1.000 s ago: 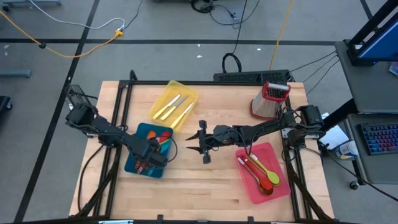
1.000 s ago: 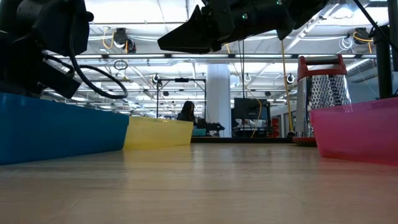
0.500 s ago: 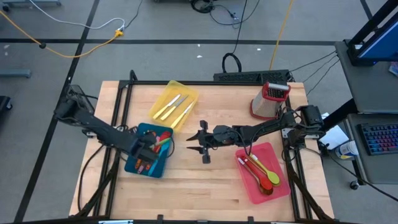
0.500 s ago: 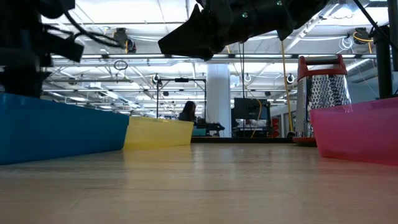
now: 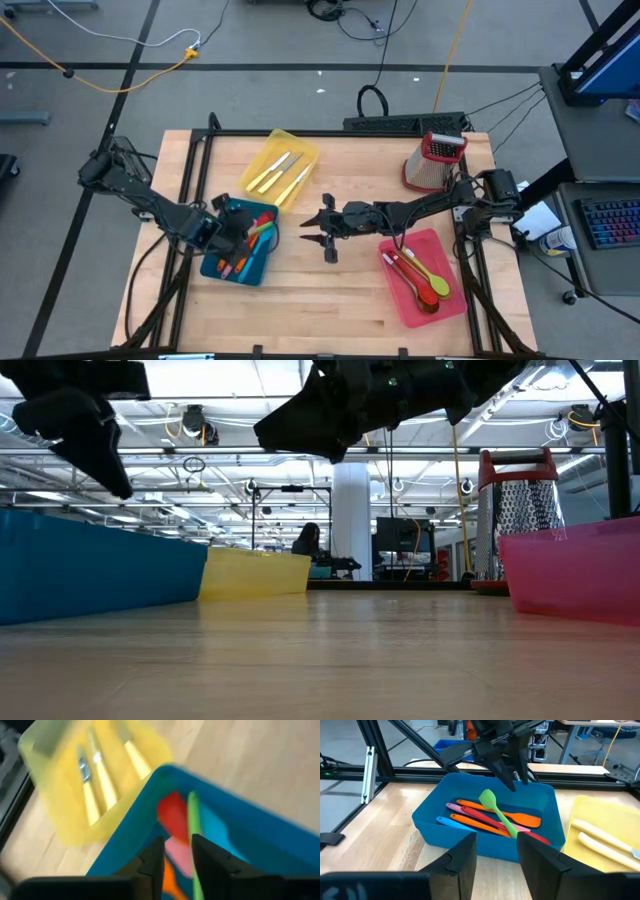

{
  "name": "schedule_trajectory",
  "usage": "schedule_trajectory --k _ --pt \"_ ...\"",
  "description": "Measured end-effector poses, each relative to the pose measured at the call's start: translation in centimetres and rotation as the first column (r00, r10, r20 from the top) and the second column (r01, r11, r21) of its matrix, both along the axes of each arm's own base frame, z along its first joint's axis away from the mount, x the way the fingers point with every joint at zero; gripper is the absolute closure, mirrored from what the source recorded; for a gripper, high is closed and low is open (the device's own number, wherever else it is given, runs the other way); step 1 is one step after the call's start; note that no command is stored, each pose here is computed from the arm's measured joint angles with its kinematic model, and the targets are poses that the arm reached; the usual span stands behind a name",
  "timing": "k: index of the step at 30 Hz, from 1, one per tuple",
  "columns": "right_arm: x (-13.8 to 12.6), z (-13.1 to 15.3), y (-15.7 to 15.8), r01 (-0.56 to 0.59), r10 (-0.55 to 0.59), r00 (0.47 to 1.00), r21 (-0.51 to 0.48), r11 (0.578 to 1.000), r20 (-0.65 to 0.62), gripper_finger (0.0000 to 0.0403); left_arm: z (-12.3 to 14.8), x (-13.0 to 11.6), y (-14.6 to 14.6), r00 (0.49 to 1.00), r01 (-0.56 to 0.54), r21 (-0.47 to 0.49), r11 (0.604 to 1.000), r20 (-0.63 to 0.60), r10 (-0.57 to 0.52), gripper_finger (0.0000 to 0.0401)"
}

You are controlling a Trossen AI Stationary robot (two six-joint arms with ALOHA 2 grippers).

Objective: Pick & Place Kitchen Items
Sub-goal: Return to Home Position

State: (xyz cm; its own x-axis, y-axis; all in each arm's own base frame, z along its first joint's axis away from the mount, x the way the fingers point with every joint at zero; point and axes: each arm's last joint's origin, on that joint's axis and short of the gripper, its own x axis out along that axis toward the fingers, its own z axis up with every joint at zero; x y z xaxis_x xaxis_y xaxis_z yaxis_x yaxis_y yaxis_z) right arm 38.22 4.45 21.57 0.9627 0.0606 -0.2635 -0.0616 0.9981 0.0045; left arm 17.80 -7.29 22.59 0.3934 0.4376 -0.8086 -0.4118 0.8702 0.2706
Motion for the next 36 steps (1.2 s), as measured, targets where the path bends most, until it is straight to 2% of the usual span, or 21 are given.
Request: schedule_trajectory --k 7,11,13,21,25,30,36 --pt "0.0 0.0 0.0 0.014 -0.014 1.000 0.050 0.999 -0.003 0.0332 0.4 1.2 -0.6 0.986 0.156 0.023 0.987 0.055 -0.157 0.0388" --pt "0.0 0.0 0.0 0.018 -0.018 1.000 0.064 0.998 -0.004 0.0384 0.4 1.3 -0.5 0.988 0.140 0.051 0.989 0.063 -0.143 0.0390" --pt "0.0 0.0 0.0 0.020 -0.020 1.000 0.072 0.997 -0.005 0.0398 0.4 1.3 -0.5 0.988 0.141 0.052 0.989 0.063 -0.144 0.0388" --pt "-0.1 -0.2 0.0 0.020 -0.019 1.000 0.084 0.996 -0.021 0.0400 0.4 1.2 -0.5 0.988 0.139 0.039 0.990 0.061 -0.141 0.0397" --pt "0.0 -0.2 0.0 0.022 -0.020 1.000 0.088 0.996 -0.021 0.0400 0.4 1.3 -0.5 0.989 0.123 0.041 0.992 0.072 -0.125 0.0382" --pt "0.0 -0.1 0.0 0.018 -0.017 1.000 0.061 0.998 -0.010 0.0392 0.5 1.4 -0.2 0.991 0.068 0.092 0.993 0.111 -0.078 0.0369" --pt "0.1 0.1 -0.3 0.019 -0.019 1.000 0.040 0.999 0.012 0.0391 1.1 0.9 0.0 0.985 0.023 0.060 0.998 0.169 -0.033 0.0370"
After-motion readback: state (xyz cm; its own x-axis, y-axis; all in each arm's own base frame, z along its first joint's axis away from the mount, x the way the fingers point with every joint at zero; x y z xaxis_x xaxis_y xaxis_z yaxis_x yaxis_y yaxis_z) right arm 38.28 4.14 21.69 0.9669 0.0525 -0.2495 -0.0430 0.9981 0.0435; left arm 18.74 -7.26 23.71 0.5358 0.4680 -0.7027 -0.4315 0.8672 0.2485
